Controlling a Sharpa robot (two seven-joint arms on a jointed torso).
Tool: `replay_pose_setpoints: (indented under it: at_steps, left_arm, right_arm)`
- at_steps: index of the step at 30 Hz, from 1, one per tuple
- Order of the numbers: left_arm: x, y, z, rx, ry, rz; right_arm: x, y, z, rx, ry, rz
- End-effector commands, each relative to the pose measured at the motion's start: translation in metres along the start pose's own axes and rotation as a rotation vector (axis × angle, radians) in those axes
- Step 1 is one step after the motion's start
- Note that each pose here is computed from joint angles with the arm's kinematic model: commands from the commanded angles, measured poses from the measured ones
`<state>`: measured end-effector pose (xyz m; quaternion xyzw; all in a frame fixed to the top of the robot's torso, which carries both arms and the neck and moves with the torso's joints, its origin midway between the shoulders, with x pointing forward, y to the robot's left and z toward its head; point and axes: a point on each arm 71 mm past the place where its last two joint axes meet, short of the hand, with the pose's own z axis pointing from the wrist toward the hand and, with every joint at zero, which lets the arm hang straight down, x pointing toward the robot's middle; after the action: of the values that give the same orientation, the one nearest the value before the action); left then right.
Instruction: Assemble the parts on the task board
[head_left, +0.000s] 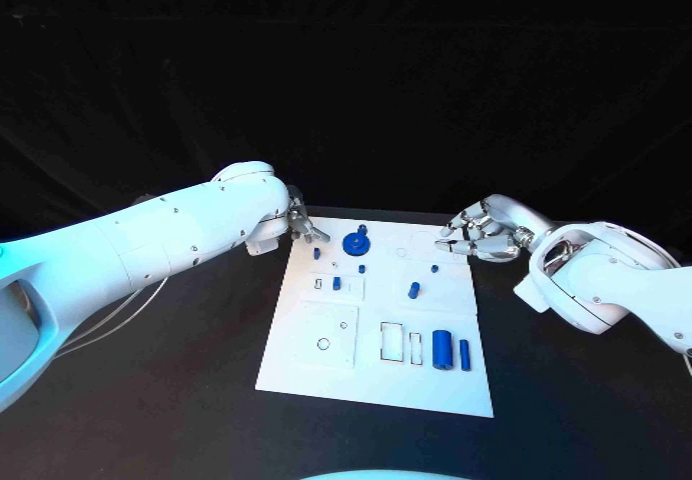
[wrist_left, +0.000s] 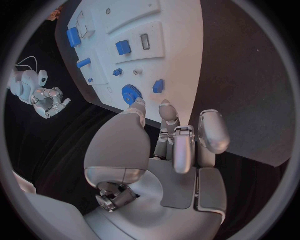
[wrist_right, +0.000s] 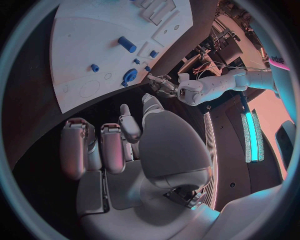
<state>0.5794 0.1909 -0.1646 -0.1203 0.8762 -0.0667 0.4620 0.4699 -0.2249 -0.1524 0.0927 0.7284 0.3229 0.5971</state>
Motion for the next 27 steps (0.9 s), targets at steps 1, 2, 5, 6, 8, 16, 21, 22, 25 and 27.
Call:
replay_pose_setpoints:
  at_steps: [1, 2, 5, 6, 8, 16, 21, 22, 25, 27]
  left_arm:
    - [0.0022, -0.0028, 0.0008, 0.012, 0.022, 0.022]
    - [0.0025, -0.0028, 0.0012, 0.011, 0.025, 0.022]
    - [0.0035, -0.0030, 0.0022, 0.009, 0.034, 0.022]
    - [0.0039, -0.0030, 0.0026, 0.007, 0.037, 0.024]
    - [0.0049, -0.0032, 0.0035, 0.005, 0.042, 0.027]
    - [0.0075, -0.0033, 0.0059, -0.003, 0.057, 0.035]
    - [0.0095, -0.0033, 0.0072, -0.006, 0.068, 0.040]
    - [0.0099, -0.0033, 0.0074, -0.007, 0.070, 0.041]
    - [0.0106, -0.0033, 0.0078, -0.008, 0.074, 0.043]
    - [0.0110, -0.0034, 0.0080, -0.008, 0.077, 0.044]
  right_arm:
    - [0.0009, 0.0011, 0.0000, -0.011, 0.006, -0.008]
    - [0.0009, 0.0011, 0.0000, -0.011, 0.006, -0.008]
    - [0.0011, 0.0014, 0.0002, -0.012, 0.006, -0.008]
    - [0.0011, 0.0015, 0.0002, -0.012, 0.006, -0.008]
    - [0.0012, 0.0016, 0.0003, -0.012, 0.006, -0.008]
    - [0.0013, 0.0016, 0.0005, -0.012, 0.006, -0.008]
    - [0.0013, 0.0017, 0.0006, -0.012, 0.006, -0.008]
    - [0.0013, 0.0017, 0.0006, -0.012, 0.006, -0.008]
    - [0.0014, 0.0018, 0.0007, -0.013, 0.007, -0.008]
    - [0.0015, 0.0020, 0.0007, -0.013, 0.007, -0.008]
